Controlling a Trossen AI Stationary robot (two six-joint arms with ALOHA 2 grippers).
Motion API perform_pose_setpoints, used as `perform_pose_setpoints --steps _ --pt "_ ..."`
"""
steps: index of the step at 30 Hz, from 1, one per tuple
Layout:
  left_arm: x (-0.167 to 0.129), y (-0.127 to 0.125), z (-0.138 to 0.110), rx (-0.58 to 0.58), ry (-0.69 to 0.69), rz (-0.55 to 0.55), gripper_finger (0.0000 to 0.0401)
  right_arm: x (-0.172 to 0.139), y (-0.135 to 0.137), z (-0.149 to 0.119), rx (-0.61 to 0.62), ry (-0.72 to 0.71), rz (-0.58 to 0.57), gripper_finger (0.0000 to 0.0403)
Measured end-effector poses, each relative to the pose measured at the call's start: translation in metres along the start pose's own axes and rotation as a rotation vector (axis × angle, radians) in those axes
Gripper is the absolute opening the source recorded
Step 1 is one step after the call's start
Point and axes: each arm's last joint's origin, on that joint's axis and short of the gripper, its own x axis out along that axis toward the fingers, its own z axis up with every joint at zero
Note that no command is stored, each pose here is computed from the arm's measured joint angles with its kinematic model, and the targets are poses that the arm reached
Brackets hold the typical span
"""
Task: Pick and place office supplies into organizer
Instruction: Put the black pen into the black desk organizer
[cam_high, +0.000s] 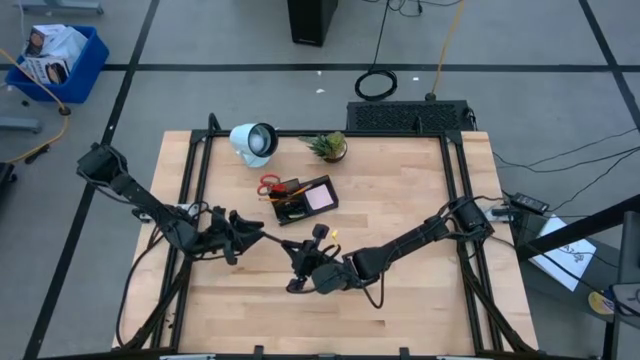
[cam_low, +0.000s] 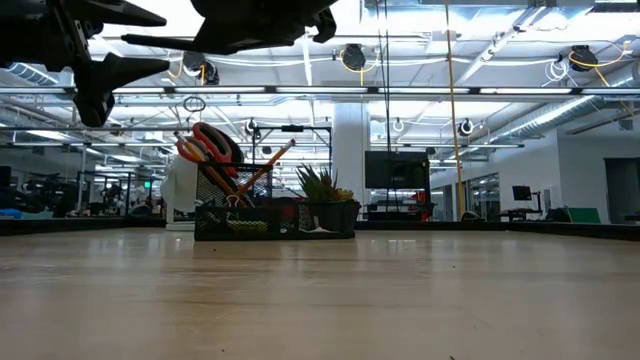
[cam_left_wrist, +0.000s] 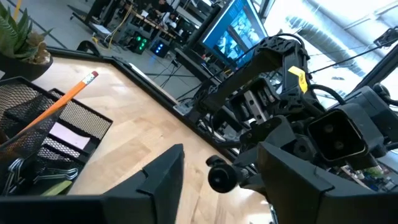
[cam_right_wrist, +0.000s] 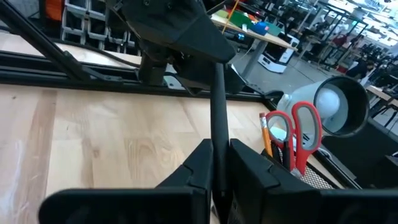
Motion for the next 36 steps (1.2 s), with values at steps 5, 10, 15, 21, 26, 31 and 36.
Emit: perform_pose_setpoints --steps 5,10,15,21,26,31,36 --pt "0.000 0.000 0.000 0.010 0.000 0.000 0.0149 0.000 0.000 0.000 0.001 -0.001 -0.003 0.0031" --pt "0.000 0.000 0.000 0.026 -0.002 -0.001 0.0080 0.002 -0.002 0.000 0.002 0.000 -0.008 0.0033" --pt "0.000 -0.003 0.002 0.052 -0.003 -0.029 0.0031 0.002 -0.002 -0.001 -0.014 0.005 -0.014 0.0048" --pt "0.000 -0.002 0.004 0.102 -0.035 -0.010 0.0033 -0.005 -0.001 -0.004 -0.137 0.043 -0.152 0.0070" --pt "0.003 0.000 0.006 0.107 -0.055 0.017 0.0047 -0.022 0.007 -0.008 -0.250 0.078 -0.288 0.0084" --pt "0.009 0.007 0.013 0.133 -0.113 0.082 0.0027 -0.049 0.022 -0.014 -0.355 0.089 -0.378 0.0088" --pt "0.018 0.017 0.023 0.167 -0.177 0.160 0.0028 -0.074 0.037 -0.022 -0.338 0.056 -0.379 0.0084"
